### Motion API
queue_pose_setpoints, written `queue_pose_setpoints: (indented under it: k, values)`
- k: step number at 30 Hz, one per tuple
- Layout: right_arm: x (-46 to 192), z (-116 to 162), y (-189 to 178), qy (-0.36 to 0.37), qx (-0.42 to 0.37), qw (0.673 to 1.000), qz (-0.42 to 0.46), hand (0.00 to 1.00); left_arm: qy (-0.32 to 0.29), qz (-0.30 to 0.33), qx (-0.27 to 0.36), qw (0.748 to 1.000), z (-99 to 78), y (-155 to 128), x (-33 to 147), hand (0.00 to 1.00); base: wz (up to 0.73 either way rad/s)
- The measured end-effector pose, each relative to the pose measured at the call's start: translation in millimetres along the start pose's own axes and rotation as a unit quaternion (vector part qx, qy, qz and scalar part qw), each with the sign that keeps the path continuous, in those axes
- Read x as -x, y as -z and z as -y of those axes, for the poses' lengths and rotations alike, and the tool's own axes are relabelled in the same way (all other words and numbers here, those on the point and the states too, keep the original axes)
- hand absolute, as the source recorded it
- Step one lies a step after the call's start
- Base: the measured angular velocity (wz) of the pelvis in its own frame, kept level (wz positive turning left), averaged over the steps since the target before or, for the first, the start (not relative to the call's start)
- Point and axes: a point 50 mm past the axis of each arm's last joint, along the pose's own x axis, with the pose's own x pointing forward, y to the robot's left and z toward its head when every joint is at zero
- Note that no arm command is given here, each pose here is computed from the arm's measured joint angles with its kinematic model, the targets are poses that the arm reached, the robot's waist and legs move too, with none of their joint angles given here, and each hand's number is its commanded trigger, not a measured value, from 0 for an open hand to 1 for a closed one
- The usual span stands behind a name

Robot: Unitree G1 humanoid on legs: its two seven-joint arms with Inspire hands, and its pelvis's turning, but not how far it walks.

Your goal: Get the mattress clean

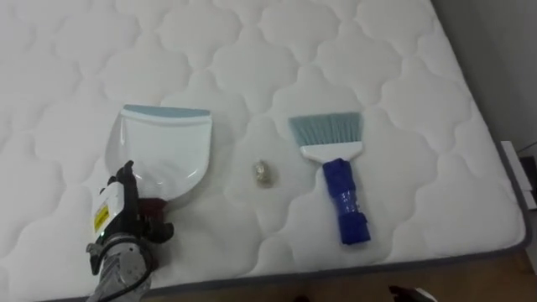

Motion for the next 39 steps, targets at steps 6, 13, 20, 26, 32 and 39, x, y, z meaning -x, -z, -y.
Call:
queue_pose_setpoints:
  k: [6,13,20,26,32,39]
  values:
    - [0.1,0.3,0.5,-0.009,-0.008,1.0,-0.001,0.0,-0.018,0.012,0.006,1.0,-3.1,-5.9,-1.6,0.0,0.03]
    - [0.2,1.2,0.7,-0.012,-0.012,1.0,-0.001,0.0,-0.024,0.013,0.006,1.0,-3.8,-6.4,-1.6,0.0,0.0]
    - [0.2,1.9,0.8,-0.012,-0.01,1.0,-0.001,0.0,-0.026,0.014,0.005,1.0,-3.7,-6.6,-1.4,0.0,0.01]
    - [0.2,1.9,0.7,-0.012,-0.009,1.0,-0.001,0.0,-0.033,0.014,0.005,0.999,-4.3,-6.6,-1.3,0.0,0.0]
    - [0.1,1.4,0.4,-0.013,-0.002,1.0,-0.001,0.0,-0.028,0.012,0.002,1.0,-2.0,-4.2,1.0,0.0,0.0]
    - [0.1,-0.7,0.1,-0.023,0.006,1.0,-0.002,0.0,-0.014,-0.008,0.001,1.0,5.4,7.3,10.0,0.0,0.0]
